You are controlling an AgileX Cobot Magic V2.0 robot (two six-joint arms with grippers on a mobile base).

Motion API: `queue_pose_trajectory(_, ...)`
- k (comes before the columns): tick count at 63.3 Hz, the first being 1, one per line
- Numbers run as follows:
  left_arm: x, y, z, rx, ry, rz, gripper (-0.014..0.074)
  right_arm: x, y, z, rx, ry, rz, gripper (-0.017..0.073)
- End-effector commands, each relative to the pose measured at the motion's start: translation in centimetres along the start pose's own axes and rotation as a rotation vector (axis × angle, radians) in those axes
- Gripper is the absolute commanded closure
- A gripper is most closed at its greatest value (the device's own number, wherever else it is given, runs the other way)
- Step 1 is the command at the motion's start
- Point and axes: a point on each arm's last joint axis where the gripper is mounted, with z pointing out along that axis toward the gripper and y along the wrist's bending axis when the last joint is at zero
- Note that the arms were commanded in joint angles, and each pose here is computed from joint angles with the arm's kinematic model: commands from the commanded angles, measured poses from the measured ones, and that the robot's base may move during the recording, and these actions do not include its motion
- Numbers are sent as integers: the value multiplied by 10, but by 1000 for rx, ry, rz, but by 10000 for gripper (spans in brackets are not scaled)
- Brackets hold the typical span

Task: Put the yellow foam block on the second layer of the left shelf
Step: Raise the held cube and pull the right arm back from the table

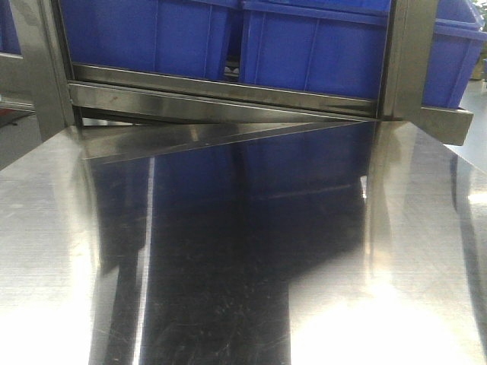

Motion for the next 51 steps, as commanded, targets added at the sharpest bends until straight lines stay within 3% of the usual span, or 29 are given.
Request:
queue_pose_trajectory(1, 1, -1, 0, 19, -72, -11, 457, -19, -1, -9, 17, -164, -13, 272)
queue_pose_trajectory(51, 1, -1, 0, 19, -72, -11, 457, -19, -2, -11, 18, -175, -12, 272)
